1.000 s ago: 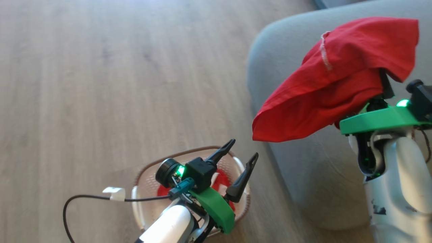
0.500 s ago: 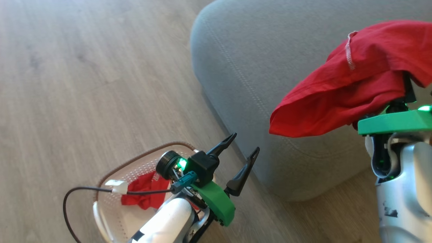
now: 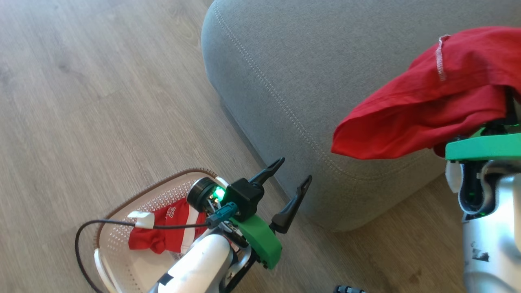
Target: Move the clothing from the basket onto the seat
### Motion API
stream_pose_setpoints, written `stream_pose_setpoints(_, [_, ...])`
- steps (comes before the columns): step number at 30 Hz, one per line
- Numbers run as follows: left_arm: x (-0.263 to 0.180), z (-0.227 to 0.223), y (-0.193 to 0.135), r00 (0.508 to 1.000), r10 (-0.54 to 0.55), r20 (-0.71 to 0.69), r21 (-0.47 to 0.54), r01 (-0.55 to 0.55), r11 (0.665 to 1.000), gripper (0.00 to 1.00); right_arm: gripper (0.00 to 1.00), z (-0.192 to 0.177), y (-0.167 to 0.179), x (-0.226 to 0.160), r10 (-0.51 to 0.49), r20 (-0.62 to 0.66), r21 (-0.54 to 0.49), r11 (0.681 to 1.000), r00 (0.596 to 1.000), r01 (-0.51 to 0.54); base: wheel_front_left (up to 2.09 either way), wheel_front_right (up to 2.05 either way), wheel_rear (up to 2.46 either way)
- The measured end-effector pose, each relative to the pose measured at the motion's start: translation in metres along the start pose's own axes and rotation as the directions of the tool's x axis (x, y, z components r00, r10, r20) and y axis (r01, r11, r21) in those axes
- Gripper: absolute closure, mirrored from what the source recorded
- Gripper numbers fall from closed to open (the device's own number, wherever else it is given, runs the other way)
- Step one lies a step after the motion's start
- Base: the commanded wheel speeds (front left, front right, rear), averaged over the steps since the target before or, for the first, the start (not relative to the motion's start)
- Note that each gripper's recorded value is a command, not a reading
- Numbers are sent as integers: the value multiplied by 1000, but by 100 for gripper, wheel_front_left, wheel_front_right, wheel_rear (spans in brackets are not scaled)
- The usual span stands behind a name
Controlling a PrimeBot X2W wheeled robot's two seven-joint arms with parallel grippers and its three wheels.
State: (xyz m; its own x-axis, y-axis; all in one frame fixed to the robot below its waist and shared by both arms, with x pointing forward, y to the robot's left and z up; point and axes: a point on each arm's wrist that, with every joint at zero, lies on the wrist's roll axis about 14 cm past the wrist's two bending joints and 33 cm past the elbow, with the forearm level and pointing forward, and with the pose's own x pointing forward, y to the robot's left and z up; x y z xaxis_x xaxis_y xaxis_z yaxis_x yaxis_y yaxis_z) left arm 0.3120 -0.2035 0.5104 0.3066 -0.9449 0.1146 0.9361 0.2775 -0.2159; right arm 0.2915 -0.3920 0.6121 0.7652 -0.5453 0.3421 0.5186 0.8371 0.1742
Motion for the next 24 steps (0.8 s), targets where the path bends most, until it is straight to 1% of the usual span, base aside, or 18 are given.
stream_pose_setpoints(4, [-1, -1, 2, 1000, 0, -1, -5, 0, 1000, 0, 100, -1, -9, 1, -32, 0, -3, 999, 999, 32, 0, 0, 0])
stream_pose_setpoints(7, [-1, -1, 7, 1000, 8, 4, -9, -8, 1000, 0, 100, -13, -19, 1, -67, -32, -15, 998, 997, 67, 0, 0, 0])
stream_pose_setpoints(13, [-2, -16, 21, 999, 18, -26, -11, -18, 1000, 0, 100, -41, -22, 11, -91, -102, -89, 993, 991, 82, 0, 0, 0])
stream_pose_setpoints(18, [-5, -28, 32, 998, 31, -46, -35, -33, 999, 0, 100, -49, -14, 40, -95, -102, -101, 991, 990, 85, 0, 0, 0])
stream_pose_setpoints(24, [-4, -38, 53, 997, 54, -57, -38, -56, 998, 0, 100, -63, -3, 74, -62, -123, -146, 988, 990, 43, 0, 0, 0])
